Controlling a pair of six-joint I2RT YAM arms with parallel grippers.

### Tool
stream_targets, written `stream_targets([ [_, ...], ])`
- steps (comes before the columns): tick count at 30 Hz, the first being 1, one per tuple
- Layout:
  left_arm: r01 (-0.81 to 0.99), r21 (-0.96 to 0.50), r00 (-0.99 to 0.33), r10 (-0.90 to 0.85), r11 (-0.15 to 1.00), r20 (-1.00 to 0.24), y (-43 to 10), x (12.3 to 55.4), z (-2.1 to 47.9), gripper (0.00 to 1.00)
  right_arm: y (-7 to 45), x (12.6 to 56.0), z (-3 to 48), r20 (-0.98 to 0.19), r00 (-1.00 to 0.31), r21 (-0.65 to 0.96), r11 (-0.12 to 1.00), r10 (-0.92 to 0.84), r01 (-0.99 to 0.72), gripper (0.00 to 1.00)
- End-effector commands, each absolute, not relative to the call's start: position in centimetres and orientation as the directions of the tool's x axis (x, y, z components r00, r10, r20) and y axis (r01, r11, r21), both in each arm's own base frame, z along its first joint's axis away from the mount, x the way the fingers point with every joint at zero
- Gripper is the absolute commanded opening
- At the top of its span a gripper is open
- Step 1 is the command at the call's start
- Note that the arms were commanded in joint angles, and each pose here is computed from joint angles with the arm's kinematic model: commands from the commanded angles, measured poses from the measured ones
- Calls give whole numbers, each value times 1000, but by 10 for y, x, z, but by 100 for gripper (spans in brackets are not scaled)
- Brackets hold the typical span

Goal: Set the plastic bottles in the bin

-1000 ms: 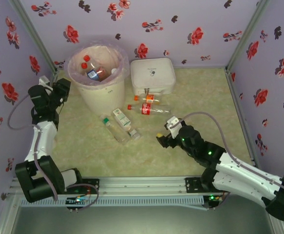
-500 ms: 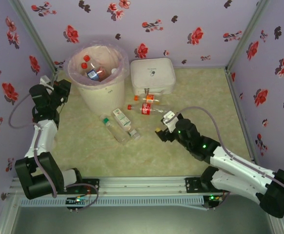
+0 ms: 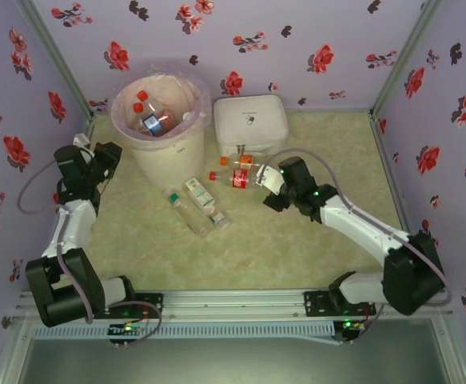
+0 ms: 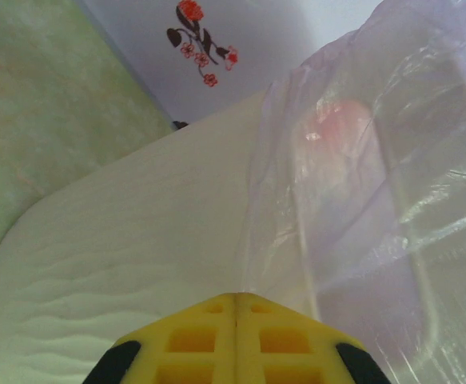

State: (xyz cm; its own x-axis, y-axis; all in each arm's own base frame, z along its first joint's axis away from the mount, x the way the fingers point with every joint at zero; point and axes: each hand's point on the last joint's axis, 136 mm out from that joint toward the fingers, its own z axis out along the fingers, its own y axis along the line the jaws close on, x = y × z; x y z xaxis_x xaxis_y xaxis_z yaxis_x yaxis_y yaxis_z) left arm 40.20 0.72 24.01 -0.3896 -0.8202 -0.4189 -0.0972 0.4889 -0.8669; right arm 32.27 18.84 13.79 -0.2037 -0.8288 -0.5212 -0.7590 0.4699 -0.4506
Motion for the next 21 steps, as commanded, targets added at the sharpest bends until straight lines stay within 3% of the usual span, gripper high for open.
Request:
stream_targets([
  [1,-62,-834,-403,-778,548,-482,2,391,255,17,190,332,130,-433,-76,-469,296,-898,-832,82],
  [3,-49,-815,-403,-758,577,-513,2,385,268,44,193,342,123,-423,-50,-455,259,-905,-852,83],
  [6,-37,-780,-394,-726,625,-563,2,372,287,66,196,354,111,-397,-31,-448,223,-918,-866,83],
  [9,-38,-744,-378,-699,667,-607,4,355,303,80,203,365,99,-382,-19,-437,198,-924,-878,84],
  [17,-29,-667,-376,-626,745,-683,-4,310,335,85,207,384,61,-321,-10,-423,153,-947,-893,84],
  [21,-3,-659,-390,-607,753,-692,-13,295,342,85,212,385,46,-339,-25,-384,163,-941,-909,76],
])
